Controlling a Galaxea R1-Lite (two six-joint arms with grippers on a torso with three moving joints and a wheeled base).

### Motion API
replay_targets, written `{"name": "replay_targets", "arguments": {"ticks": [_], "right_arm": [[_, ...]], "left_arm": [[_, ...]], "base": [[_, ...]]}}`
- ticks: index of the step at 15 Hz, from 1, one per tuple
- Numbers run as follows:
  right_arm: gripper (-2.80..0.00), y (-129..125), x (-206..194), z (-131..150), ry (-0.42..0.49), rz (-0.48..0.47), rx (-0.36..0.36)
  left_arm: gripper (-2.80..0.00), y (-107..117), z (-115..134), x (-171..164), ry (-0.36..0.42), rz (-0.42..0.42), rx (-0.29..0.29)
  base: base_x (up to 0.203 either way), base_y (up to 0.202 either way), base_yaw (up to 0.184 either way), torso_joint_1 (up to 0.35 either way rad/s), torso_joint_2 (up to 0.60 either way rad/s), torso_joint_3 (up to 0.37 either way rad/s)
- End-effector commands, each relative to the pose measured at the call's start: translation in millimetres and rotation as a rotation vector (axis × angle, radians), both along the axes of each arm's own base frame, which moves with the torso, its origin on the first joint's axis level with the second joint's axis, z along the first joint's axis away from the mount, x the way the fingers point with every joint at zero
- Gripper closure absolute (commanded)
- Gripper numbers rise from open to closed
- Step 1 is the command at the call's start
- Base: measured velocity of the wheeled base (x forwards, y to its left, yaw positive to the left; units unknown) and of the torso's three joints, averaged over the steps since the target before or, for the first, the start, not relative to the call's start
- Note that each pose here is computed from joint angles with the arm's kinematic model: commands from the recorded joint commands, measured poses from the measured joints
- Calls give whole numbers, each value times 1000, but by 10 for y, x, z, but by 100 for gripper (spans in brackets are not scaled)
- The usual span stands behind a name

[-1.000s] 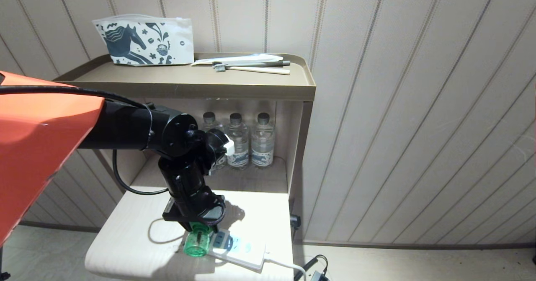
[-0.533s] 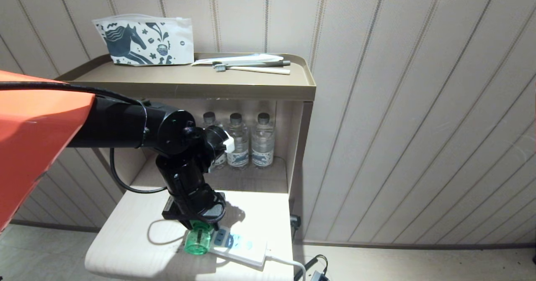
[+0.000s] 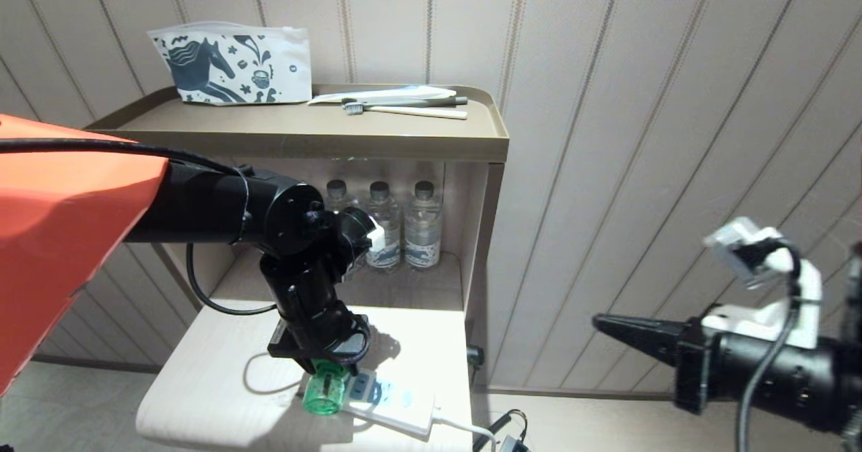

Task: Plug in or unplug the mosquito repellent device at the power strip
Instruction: Hold the socket with your right hand and unplug it with your left hand

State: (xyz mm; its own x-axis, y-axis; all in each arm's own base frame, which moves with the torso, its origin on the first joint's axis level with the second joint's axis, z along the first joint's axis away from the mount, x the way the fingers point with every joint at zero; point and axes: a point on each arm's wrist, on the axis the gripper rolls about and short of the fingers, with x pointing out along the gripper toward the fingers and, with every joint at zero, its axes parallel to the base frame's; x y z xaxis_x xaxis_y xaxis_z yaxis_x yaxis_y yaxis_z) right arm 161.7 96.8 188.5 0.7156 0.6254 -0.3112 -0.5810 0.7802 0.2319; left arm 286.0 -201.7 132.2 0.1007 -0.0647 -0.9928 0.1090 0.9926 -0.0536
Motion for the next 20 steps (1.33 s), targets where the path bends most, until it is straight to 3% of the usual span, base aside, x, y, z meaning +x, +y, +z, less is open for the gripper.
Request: {"name": "replay_targets", "arguments": {"ticks": [1,8,13,15,20], "right_arm": [[0,371,253,-401,130,49,-108],[0,1215,411,-1001,138,129,-243],[0,1435,406,-1322,172,144,-329],[0,1547,452,-1419,144,150,-314],[0,1690,557,-1316,72,157,-264]], "left_arm": [[0,0,-50,5,18,4,11],[0,-19,-144,42,34,7,19],[0,-36,-162,66,31,7,17],[0,-36,-162,66,31,7,17],[0,-43,-144,77,22,7,14]], "base": [[0,0,0,0,0,0],[0,0,0,0,0,0],[0,0,0,0,0,0],[0,0,0,0,0,0],[0,0,0,0,0,0]]}}
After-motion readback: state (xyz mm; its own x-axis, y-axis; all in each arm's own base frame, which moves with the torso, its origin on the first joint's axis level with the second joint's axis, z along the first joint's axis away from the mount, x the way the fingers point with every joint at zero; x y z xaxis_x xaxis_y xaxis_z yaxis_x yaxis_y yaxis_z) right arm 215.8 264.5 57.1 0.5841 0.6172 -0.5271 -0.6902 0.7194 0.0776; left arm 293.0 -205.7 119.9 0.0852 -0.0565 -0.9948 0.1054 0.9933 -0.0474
